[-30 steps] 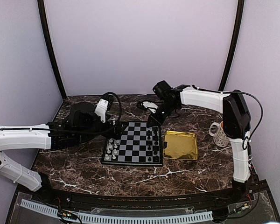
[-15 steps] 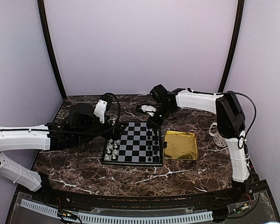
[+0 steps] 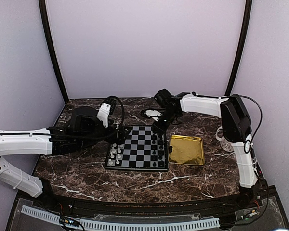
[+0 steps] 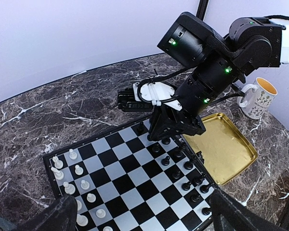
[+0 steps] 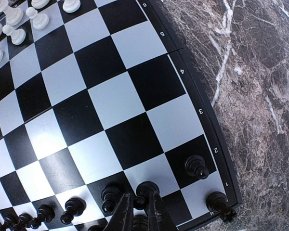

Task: Set up the chess pieces on the board
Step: Place the pawn at b7.

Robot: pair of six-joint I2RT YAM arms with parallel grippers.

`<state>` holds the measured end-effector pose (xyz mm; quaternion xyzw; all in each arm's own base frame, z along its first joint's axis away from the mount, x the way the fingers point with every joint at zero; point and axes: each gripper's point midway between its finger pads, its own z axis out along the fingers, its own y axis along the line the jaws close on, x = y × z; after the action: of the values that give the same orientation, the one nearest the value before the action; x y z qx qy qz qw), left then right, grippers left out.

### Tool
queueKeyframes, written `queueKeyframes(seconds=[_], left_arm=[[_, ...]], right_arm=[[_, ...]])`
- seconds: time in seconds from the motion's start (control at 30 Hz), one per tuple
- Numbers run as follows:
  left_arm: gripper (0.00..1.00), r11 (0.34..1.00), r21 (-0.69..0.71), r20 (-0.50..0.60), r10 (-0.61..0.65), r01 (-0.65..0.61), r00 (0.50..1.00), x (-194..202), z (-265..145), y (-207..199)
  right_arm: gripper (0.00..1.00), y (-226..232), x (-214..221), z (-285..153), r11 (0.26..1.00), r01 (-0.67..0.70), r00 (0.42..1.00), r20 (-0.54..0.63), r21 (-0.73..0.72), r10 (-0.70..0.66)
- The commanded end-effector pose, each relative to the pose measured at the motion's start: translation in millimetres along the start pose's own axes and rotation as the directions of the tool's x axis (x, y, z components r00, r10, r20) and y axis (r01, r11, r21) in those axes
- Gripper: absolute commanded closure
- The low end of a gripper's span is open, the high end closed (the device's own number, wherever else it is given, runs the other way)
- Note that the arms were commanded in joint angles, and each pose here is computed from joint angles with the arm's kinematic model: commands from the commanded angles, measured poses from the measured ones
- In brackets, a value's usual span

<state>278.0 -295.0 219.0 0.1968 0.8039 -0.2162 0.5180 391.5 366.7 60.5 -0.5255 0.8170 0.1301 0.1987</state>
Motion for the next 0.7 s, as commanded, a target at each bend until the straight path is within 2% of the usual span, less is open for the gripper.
queueKeyframes(seconds=[0.0, 0.43, 0.67], left_arm=[[0.01, 1.0, 0.007, 0.002, -0.012, 0.012, 1.0, 2.5, 0.1, 0.4], [0.02, 1.0, 0.014, -0.01, -0.018, 0.018, 1.0, 9.1, 2.1, -0.2], [0.01, 1.0, 0.007, 0.011, 0.011, -0.011, 1.0, 3.5, 1.5, 0.6]], right_arm=[[0.87, -6.2, -10.3, 4.0, 1.0, 0.009, 1.0, 0.023, 0.027, -0.009], [0.83, -9.0, -16.7, 1.8, 0.999, 0.002, 0.999, 0.036, 0.035, -0.003], [0.74, -5.5, -33.1, -39.6, 0.999, -0.005, 0.996, 0.085, 0.048, 0.0]])
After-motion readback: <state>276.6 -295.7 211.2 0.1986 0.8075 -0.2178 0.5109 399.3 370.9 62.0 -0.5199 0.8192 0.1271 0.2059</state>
